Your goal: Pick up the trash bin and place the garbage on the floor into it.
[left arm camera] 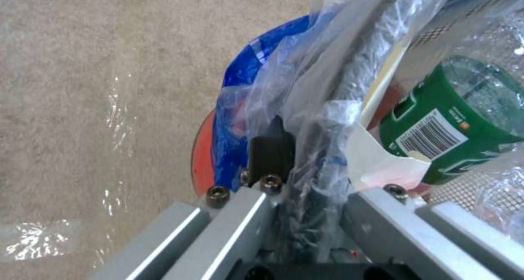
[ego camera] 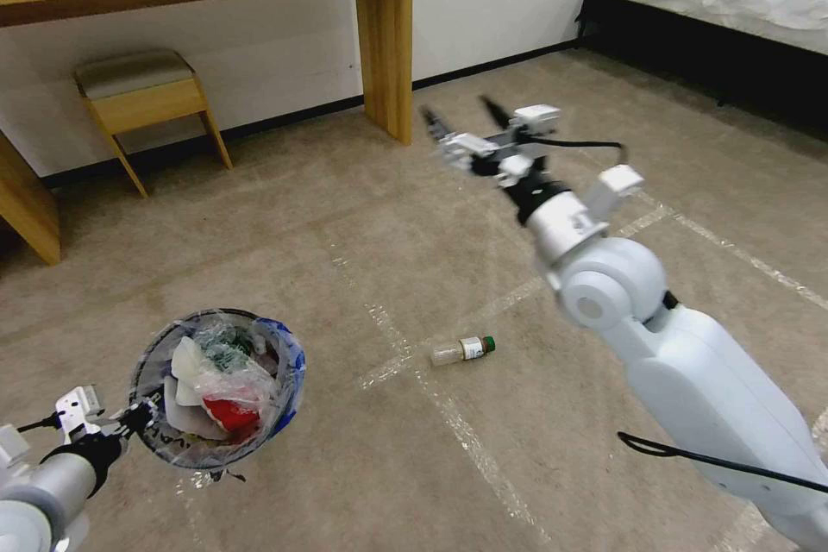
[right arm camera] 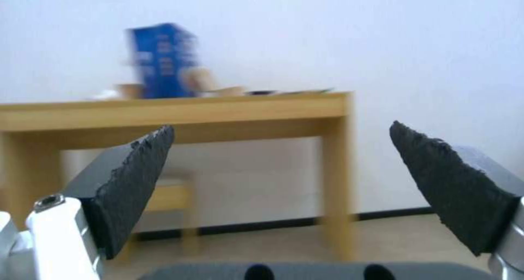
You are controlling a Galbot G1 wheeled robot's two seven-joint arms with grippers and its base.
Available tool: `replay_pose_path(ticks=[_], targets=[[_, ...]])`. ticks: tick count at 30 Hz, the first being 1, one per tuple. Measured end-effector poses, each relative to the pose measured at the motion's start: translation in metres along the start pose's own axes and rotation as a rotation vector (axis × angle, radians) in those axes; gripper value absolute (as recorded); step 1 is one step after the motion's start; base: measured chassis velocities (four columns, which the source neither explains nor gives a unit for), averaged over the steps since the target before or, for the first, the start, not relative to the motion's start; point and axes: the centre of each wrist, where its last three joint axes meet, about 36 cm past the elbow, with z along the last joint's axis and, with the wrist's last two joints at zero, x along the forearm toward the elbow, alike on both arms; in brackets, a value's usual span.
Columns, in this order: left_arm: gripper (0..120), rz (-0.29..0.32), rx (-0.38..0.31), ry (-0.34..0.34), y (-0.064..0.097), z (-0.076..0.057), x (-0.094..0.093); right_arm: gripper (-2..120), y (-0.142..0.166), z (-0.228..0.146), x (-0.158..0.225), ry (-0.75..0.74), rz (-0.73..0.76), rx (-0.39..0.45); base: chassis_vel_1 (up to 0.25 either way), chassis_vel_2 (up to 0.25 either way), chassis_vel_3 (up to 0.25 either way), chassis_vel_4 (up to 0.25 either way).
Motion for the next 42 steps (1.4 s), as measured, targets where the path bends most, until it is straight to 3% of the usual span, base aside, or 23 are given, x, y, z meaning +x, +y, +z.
replay_pose_path(ticks=[8,17,42], targets=[[0,0.001,-0.002,-0.004,-0.002,0.001,0.002,100,-0.044,0.019,0.055,-0.035,0.192,0.130,0.000,0.000,0.000,0.000],[0,-0.002,-0.004,-0.009,-0.003,0.000,0.004,100,-0.031,0.036,0.074,-0.007,0.216,0.092,0.000,0.000,0.000,0.000],[0,-0.011,0.006,-0.013,0.000,0.000,0.005,100,-0.020,0.062,0.068,0.022,0.185,0.066,0.000,0.000,0.000,0.000]])
